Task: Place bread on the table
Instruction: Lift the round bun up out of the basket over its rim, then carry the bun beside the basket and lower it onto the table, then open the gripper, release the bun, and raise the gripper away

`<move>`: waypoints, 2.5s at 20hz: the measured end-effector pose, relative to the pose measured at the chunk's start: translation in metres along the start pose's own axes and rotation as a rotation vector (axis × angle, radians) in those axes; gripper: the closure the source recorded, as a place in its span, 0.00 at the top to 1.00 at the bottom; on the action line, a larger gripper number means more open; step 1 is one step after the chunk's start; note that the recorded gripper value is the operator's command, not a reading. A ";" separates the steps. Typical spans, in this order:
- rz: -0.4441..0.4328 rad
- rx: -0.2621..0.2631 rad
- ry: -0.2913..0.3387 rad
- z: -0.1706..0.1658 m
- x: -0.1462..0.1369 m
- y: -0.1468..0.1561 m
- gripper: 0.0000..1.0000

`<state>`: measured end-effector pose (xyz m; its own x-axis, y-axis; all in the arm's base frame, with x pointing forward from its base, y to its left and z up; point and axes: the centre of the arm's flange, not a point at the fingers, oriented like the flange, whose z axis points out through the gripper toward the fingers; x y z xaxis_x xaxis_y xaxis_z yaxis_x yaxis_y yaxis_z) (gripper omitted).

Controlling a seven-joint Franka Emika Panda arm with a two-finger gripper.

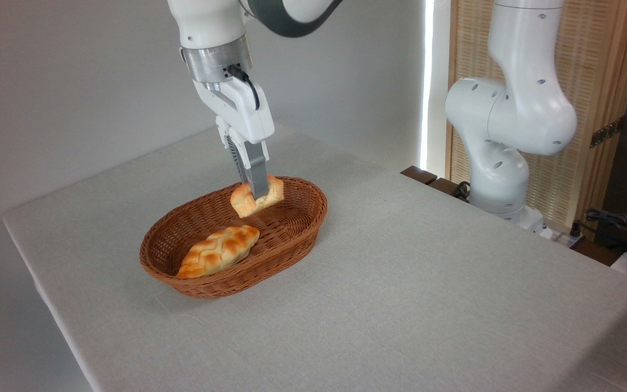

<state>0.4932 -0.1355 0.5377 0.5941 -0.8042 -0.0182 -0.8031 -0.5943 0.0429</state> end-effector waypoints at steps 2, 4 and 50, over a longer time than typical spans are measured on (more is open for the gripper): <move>0.009 0.037 -0.030 -0.003 -0.015 -0.018 0.21; 0.022 0.066 -0.059 -0.005 -0.037 -0.041 0.22; -0.143 0.014 0.123 -0.107 -0.069 -0.077 1.00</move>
<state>0.5186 -0.0335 0.6426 0.7028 -0.7045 0.0987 -0.7099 -0.7034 0.0352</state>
